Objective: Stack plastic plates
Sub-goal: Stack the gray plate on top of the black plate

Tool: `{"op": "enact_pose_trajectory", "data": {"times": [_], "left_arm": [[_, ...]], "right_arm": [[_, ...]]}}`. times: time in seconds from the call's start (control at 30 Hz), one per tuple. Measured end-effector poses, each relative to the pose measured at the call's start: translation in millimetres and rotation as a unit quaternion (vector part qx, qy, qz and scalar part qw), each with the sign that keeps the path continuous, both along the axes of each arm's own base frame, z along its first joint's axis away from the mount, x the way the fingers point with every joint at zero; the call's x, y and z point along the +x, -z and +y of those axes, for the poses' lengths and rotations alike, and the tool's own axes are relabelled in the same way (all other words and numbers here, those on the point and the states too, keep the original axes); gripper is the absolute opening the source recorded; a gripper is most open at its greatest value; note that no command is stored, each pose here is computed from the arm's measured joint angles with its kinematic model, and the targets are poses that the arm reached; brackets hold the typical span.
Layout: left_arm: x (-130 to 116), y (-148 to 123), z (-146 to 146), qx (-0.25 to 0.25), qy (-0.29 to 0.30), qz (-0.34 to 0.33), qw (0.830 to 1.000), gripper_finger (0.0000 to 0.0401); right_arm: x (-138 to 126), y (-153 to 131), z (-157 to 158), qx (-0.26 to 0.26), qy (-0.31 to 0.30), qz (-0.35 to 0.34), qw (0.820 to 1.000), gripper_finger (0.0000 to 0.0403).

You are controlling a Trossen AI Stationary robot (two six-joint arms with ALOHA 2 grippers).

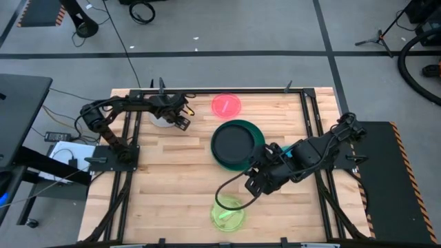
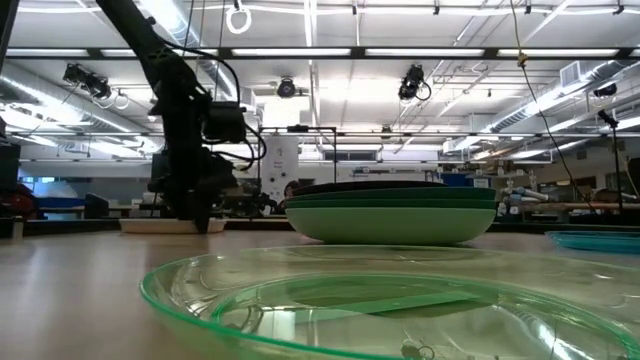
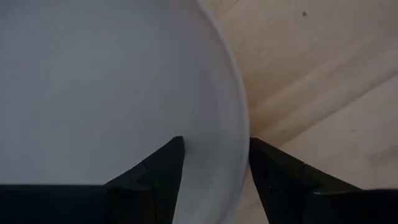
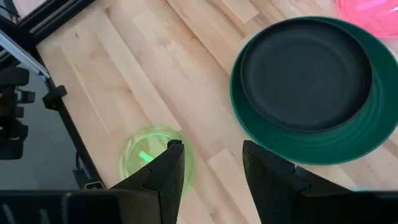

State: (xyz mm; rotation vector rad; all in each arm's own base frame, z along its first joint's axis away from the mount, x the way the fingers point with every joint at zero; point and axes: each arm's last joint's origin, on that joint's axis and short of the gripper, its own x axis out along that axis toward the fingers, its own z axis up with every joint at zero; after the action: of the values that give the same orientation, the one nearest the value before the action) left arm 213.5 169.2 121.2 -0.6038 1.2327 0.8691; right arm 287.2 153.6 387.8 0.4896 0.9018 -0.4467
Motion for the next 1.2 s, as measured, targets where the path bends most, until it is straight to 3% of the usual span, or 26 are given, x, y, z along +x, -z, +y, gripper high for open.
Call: {"op": "enact_pose_trajectory", "data": {"times": [0.2, 0.4, 0.6, 0.73, 0.83, 0.97, 1.07, 1.13, 1.2], "left_arm": [[6.8, -0.7, -9.6, 0.015, 0.048, 0.014, 0.999, 0.0138], [14.0, -2.3, -29.2, 0.013, 0.095, 0.037, 0.995, 0.0019], [16.0, -25.5, -61.5, -0.019, 0.138, 0.058, 0.989, 0.0015], [25.0, -61.2, -89.9, 0.011, 0.210, 0.033, 0.977, 0.0013], [36.9, -89.6, -116.6, 0.064, 0.320, -0.023, 0.945, 0.0012], [51.3, -116.9, -154.2, 0.134, 0.472, -0.083, 0.867, 0.0012], [62.7, -128.9, -177.8, 0.162, 0.546, -0.098, 0.816, 0.0012], [73.8, -131.2, -187.3, 0.160, 0.562, -0.097, 0.806, 0.0012], [87.7, -132.6, -193.0, 0.150, 0.564, -0.090, 0.807, 0.0012]], "right_arm": [[3.4, 0.1, -6.2, -0.003, -0.004, 0.005, 1.000, 0.0171], [3.3, 1.0, -5.2, 0.028, -0.019, 0.022, 0.999, 0.0171], [-1.1, 1.6, 0.3, 0.026, -0.027, 0.029, 0.999, 0.0171], [-2.2, 1.5, 0.7, 0.008, -0.021, 0.024, 0.999, 0.0171], [-3.3, 2.1, 0.0, 0.004, -0.020, 0.029, 0.999, 0.0171], [-5.4, 3.0, 0.4, 0.011, -0.018, 0.041, 0.999, 0.0171], [-13.5, 2.2, 3.7, 0.023, -0.009, 0.067, 0.997, 0.0168], [-21.6, 0.1, 6.7, 0.022, 0.003, 0.081, 0.996, 0.0163], [-31.0, -2.3, 8.7, 0.014, 0.022, 0.094, 0.995, 0.0158]]}}
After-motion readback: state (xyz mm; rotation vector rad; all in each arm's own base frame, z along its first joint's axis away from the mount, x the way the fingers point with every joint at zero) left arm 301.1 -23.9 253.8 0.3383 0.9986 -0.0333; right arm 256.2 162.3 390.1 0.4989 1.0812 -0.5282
